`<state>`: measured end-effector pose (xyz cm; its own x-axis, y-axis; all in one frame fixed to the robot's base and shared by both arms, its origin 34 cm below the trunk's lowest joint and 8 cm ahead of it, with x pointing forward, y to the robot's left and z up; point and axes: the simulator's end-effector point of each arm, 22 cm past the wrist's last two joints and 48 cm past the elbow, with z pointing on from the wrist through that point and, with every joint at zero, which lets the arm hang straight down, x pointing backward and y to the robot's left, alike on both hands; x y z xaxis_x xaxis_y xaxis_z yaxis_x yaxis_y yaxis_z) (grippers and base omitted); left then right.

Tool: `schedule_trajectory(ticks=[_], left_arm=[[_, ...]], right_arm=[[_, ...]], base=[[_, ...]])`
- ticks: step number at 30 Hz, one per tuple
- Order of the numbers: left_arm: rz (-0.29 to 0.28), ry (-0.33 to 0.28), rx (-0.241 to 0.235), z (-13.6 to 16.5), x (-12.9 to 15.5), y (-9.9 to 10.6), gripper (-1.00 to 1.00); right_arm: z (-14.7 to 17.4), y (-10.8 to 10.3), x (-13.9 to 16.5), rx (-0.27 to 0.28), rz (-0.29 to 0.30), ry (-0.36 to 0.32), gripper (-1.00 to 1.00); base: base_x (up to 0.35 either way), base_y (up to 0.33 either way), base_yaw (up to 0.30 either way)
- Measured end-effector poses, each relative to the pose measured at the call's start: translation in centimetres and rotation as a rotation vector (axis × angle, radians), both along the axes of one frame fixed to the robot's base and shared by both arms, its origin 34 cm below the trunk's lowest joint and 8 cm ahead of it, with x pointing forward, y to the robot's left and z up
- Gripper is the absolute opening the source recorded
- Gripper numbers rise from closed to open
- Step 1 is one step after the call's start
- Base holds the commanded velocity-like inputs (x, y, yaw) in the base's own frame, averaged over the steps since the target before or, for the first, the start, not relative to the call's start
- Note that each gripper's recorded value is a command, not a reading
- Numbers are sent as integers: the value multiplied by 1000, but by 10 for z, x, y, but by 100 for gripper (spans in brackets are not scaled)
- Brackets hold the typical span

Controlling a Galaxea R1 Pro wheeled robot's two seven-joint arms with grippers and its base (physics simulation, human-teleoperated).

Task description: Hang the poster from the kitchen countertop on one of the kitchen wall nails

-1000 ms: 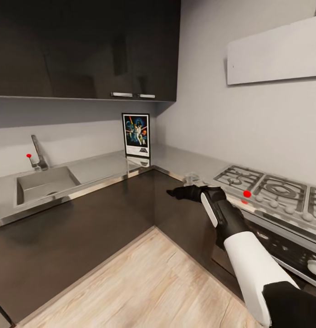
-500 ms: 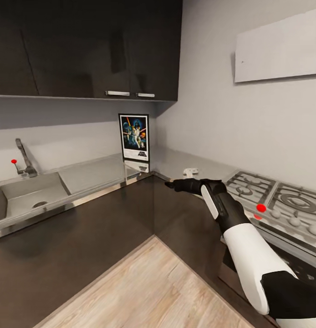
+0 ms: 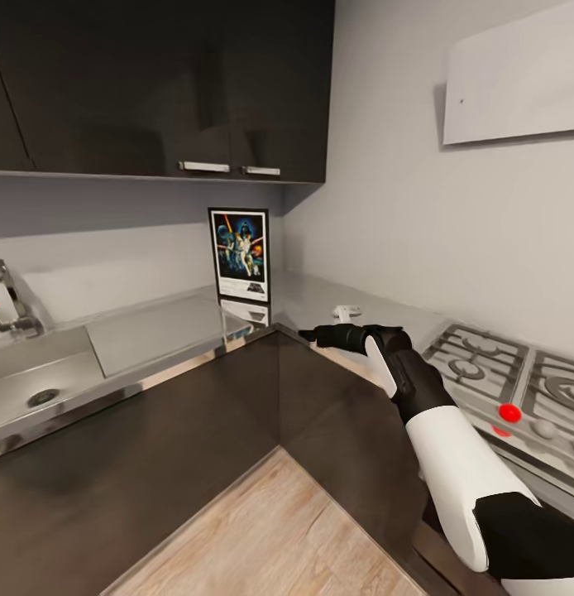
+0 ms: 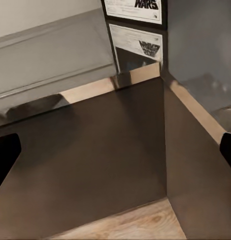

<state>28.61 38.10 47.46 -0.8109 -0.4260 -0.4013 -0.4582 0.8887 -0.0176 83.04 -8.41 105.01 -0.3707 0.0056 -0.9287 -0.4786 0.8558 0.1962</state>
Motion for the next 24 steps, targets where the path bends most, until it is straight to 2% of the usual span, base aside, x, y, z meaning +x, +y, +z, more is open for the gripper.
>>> schedule_trajectory(ticks=[2, 11, 14, 19, 24], left_arm=[[0, -8, 13, 0, -3, 4, 100], [0, -8, 15, 0, -5, 4, 100], [0, -7, 14, -1, -5, 4, 100], [0, -6, 14, -1, -5, 4, 100], [0, -6, 14, -1, -5, 4, 100]], right_arm=[[0, 0, 0, 1, 1, 1, 100], [0, 0, 0, 0, 1, 1, 100], [0, 0, 0, 1, 1, 1, 100], [0, 0, 0, 1, 1, 1, 100], [-1, 0, 0, 0, 1, 1, 100]], base=[[338, 0, 0], [338, 0, 4], [297, 0, 162], [121, 0, 232], [24, 0, 78]])
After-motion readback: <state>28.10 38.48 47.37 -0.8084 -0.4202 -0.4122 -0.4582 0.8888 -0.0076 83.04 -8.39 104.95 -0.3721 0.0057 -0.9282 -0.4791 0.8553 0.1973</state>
